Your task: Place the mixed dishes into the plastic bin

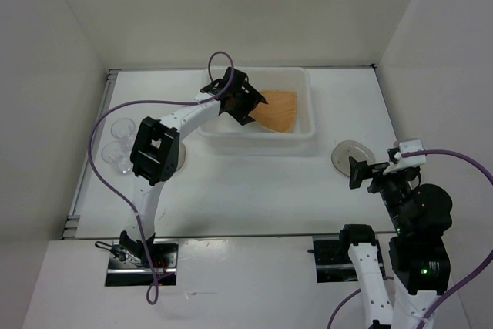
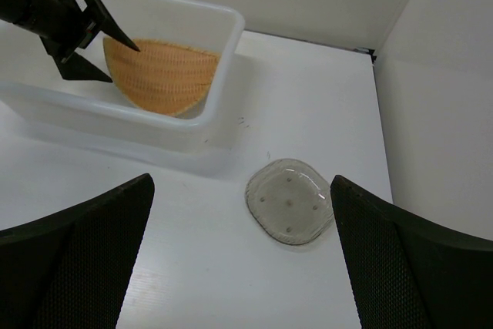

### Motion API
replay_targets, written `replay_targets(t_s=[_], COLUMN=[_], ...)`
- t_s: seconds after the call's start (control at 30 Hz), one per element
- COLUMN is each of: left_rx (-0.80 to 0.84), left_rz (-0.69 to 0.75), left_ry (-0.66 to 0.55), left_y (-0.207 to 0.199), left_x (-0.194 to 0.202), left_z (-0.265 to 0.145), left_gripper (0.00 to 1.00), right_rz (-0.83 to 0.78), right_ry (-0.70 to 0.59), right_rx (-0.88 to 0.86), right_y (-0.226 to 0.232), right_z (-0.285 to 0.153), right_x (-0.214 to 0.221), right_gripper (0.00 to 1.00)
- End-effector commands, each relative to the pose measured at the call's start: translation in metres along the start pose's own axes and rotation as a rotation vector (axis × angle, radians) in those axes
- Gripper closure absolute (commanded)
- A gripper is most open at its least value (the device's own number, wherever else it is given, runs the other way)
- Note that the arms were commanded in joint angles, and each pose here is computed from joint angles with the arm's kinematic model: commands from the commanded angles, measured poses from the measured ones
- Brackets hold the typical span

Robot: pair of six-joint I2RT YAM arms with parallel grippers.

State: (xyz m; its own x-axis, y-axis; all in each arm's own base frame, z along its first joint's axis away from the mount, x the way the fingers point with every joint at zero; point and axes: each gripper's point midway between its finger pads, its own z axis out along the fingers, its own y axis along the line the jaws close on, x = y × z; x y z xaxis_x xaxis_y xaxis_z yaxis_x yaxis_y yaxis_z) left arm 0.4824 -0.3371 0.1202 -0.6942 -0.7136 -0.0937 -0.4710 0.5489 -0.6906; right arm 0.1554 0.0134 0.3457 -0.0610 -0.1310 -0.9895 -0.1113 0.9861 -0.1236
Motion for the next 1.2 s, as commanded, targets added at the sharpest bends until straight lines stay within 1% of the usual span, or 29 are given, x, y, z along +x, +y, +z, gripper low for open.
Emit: replay_targets(t_s=[0.0,0.13,0.17,0.2,0.23,0.27,0.3,0.33,0.37,0.4,0.43,0.47,0.5,0.53,0.57,0.6,0.63,0.67,0.7,0.73,0.77,0.8,0.83,0.87,0.93,0.97,1.0,1.07,1.17], left_rx=[0.053,0.096,0.140,0.152,0.150,0.179,0.212,0.174,0.180,0.157,0.136,0.118,0.065,0.008,0.016,0.007,0.055,0.002,0.006,0.057,0.053,0.026,0.071,0.074,0.096,0.094,0.106,0.081,0.069], left_rz=[0.008,0.045,0.085,0.108,0.133,0.169,0.258,0.304,0.359,0.486,0.531,0.581,0.654,0.685,0.724,0.750,0.766,0.778,0.797,0.787,0.783,0.804,0.793,0.793,0.798,0.792,0.774,0.762,0.764], left_ry=[-0.014,-0.099,-0.135,-0.159,-0.191,-0.223,-0.269,-0.307,-0.345,-0.369,-0.410,-0.411,-0.406,-0.387,-0.399,-0.397,-0.435,-0.418,-0.425,-0.479,-0.493,-0.467,-0.513,-0.516,-0.534,-0.541,-0.562,-0.553,-0.544], left_y=[-0.017,-0.040,-0.060,-0.068,-0.072,-0.085,-0.102,-0.099,-0.107,-0.108,-0.106,-0.102,-0.088,-0.067,-0.061,-0.051,-0.050,-0.023,-0.012,-0.007,0.005,0.028,0.035,0.046,0.068,0.076,0.085,0.101,0.110], left_x=[-0.002,-0.016,-0.023,-0.027,-0.033,-0.037,-0.044,-0.051,-0.056,-0.054,-0.060,-0.056,-0.056,-0.054,-0.051,-0.049,-0.046,-0.043,-0.040,-0.038,-0.036,-0.028,-0.026,-0.023,-0.016,-0.016,-0.015,-0.013,-0.011], left_z=[-0.010,-0.042,-0.064,-0.076,-0.087,-0.109,-0.130,-0.142,-0.163,-0.181,-0.199,-0.209,-0.216,-0.213,-0.239,-0.249,-0.285,-0.280,-0.291,-0.327,-0.337,-0.333,-0.361,-0.369,-0.389,-0.394,-0.405,-0.405,-0.407], left_gripper=[0.16,0.11,0.11,0.08,0.08,0.04,0.02,0.00,0.00,0.00,0.00,0.00,0.00,0.00,0.00,0.00,0.00,0.00,0.00,0.00,0.00,0.00,0.00,0.00,0.00,0.00,0.00,0.00,0.00], right_rz=[0.006,0.005,0.005,0.003,0.003,0.004,0.003,0.003,0.015,0.014,0.025,0.038,0.043,0.050,0.054,0.058,0.067,0.071,0.080,0.101,0.105,0.116,0.113,0.127,0.127,0.121,0.112,0.056,-0.031], right_ry=[-0.063,-0.071,-0.071,-0.080,-0.080,-0.079,-0.082,-0.082,-0.073,-0.083,-0.071,-0.057,-0.028,0.025,0.055,0.084,0.149,0.170,0.205,0.264,0.284,0.299,0.289,0.377,0.461,0.533,0.575,0.695,0.838], right_rx=[0.013,0.034,0.034,0.035,0.035,0.044,0.044,0.044,0.043,0.053,0.064,0.071,0.091,0.096,0.092,0.089,0.056,0.039,0.006,-0.009,-0.011,-0.011,-0.001,-0.010,-0.023,-0.035,-0.045,-0.033,-0.007], right_y=[-0.002,-0.004,-0.004,-0.005,-0.005,-0.006,-0.006,-0.006,-0.006,-0.008,-0.010,-0.011,-0.016,-0.019,-0.019,-0.020,-0.016,-0.016,-0.011,-0.012,-0.014,-0.015,-0.019,-0.020,-0.022,-0.022,-0.022,-0.030,-0.047], right_z=[0.000,-0.003,-0.003,-0.003,-0.003,-0.003,-0.001,-0.001,0.001,0.001,0.003,0.007,0.010,0.021,0.026,0.030,0.044,0.050,0.058,0.075,0.083,0.091,0.097,0.116,0.130,0.142,0.146,0.155,0.155], right_x=[-0.014,-0.012,-0.012,-0.014,-0.014,-0.014,-0.014,-0.014,-0.010,-0.013,-0.011,-0.009,-0.004,0.000,0.003,0.005,0.014,0.010,0.012,0.014,0.013,0.011,-0.001,0.015,0.026,0.045,0.055,0.091,0.135], right_gripper=[0.00,0.00,0.00,0.00,0.00,0.00,0.00,0.00,0.00,0.00,0.00,0.00,0.00,0.00,0.00,0.00,0.00,0.00,0.00,0.00,0.00,0.00,0.00,0.00,0.00,0.00,0.00,0.00,0.00])
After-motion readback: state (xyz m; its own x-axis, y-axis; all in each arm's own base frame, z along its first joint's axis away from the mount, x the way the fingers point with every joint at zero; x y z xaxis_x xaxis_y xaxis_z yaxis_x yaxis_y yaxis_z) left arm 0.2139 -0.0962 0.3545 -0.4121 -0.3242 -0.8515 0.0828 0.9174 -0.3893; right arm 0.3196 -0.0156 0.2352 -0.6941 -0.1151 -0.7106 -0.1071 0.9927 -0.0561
